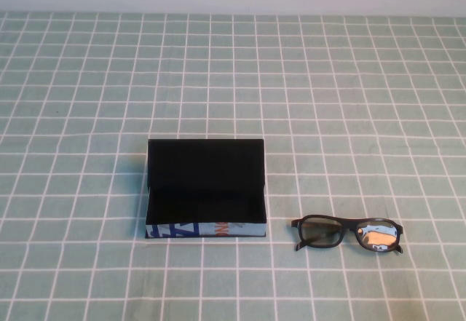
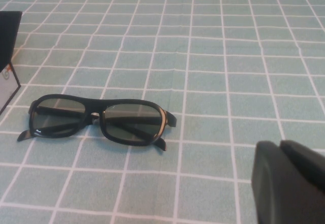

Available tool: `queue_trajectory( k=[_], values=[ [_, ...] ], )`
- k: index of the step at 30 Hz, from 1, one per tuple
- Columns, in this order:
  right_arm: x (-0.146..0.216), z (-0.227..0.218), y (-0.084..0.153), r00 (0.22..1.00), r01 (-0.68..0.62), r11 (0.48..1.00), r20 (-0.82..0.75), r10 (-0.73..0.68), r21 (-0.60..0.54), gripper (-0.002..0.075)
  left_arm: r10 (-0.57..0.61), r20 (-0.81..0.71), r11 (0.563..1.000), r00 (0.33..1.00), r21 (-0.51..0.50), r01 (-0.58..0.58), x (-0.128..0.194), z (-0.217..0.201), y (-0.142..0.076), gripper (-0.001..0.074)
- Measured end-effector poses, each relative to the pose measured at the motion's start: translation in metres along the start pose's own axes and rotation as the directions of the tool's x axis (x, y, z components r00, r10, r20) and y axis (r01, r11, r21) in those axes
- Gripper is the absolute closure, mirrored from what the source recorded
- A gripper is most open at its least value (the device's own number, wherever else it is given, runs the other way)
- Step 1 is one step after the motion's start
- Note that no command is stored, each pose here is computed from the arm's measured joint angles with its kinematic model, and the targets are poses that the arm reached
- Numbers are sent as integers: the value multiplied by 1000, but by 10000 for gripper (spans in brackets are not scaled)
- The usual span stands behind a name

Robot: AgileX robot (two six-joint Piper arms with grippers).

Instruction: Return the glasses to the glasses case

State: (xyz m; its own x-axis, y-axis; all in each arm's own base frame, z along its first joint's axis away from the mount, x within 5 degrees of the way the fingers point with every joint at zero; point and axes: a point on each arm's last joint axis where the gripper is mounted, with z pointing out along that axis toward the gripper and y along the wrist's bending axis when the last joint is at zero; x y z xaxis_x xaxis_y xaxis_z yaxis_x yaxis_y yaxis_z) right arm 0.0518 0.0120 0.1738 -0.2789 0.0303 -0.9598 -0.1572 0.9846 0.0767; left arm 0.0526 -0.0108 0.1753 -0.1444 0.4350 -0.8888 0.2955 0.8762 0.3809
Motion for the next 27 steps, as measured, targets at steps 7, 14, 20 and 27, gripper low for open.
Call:
queue_trajectory(
  k=[7,14,20,27],
  values=[
    [0,0,0,1000,0,1000,0,0,0,737,0,0,1000,1000,0,0,0,0,0,734],
    [-3,0,0,999,0,1000,38,0,5,737,-3,52,1000,999,-17,4,-5,0,2,733],
    [-26,-4,-3,957,-8,999,290,-3,37,737,-50,299,993,953,-83,78,-27,-4,9,733],
    [-58,-21,-8,769,-36,996,639,-24,80,737,-67,634,974,770,-126,188,-55,-22,20,733]
  ],
)
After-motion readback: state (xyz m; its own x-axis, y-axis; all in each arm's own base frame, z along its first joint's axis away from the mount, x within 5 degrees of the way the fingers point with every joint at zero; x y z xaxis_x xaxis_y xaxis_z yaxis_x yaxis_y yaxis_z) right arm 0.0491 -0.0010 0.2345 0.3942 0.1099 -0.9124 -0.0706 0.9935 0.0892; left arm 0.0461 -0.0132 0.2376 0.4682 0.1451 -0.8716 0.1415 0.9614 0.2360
